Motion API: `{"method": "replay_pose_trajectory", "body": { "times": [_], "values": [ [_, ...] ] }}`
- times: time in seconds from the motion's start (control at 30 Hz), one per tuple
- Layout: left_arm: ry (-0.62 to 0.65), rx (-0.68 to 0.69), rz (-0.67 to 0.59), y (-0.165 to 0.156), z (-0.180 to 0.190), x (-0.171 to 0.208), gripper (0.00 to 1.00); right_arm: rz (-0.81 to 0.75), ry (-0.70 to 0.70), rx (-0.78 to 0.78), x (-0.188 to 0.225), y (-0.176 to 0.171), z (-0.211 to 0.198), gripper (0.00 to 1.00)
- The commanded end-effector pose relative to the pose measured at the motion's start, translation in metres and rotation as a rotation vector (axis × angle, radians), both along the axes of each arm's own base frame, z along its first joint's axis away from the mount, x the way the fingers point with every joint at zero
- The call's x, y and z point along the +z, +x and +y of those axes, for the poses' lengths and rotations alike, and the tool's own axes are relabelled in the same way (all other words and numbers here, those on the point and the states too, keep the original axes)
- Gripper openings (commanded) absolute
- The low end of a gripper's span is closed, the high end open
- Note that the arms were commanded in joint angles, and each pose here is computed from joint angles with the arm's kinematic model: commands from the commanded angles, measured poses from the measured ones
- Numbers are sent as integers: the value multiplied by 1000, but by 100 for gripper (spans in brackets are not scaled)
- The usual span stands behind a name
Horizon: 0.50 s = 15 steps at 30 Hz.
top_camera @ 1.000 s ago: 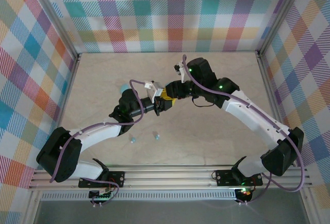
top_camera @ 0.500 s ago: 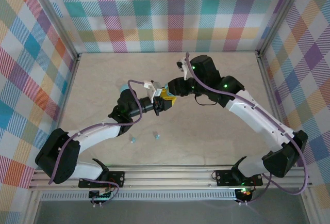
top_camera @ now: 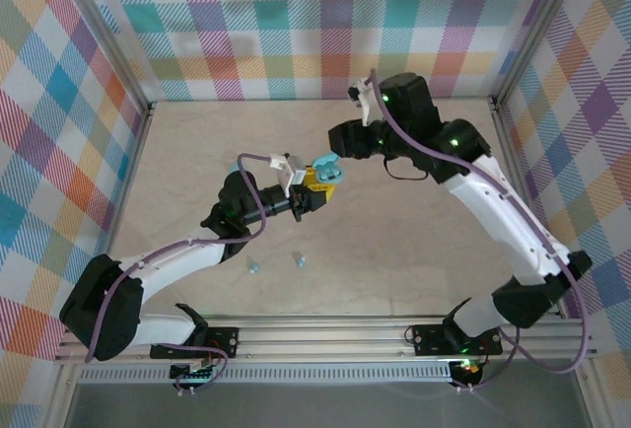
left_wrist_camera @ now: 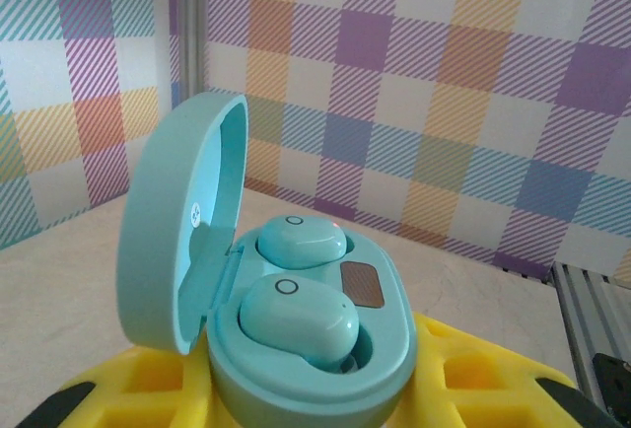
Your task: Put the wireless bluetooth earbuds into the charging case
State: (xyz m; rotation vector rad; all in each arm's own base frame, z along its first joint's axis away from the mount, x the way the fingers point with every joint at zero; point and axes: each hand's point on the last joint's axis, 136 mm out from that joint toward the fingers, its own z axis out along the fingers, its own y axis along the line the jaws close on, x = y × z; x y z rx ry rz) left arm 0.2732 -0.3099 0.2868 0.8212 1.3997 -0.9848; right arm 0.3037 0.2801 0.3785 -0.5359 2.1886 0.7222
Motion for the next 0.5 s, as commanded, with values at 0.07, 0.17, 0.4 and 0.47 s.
{"method": "replay_pose_trajectory", "body": {
  "times": [0.07, 0.17, 0.4, 0.47],
  "values": [
    [13, -39, -54, -17, 1, 11, 0, 156, -58, 80, -40, -2, 18, 41],
    [18, -36, -64, -18, 2, 15, 0, 182, -63, 96, -47, -3, 21, 41],
    [49, 23, -74, -10, 7, 22, 0, 226, -48, 84, -56, -20, 11, 42],
    [47, 25, -79, -8, 6, 24, 0, 212, -48, 55, -55, -23, 2, 43]
  ]
}}
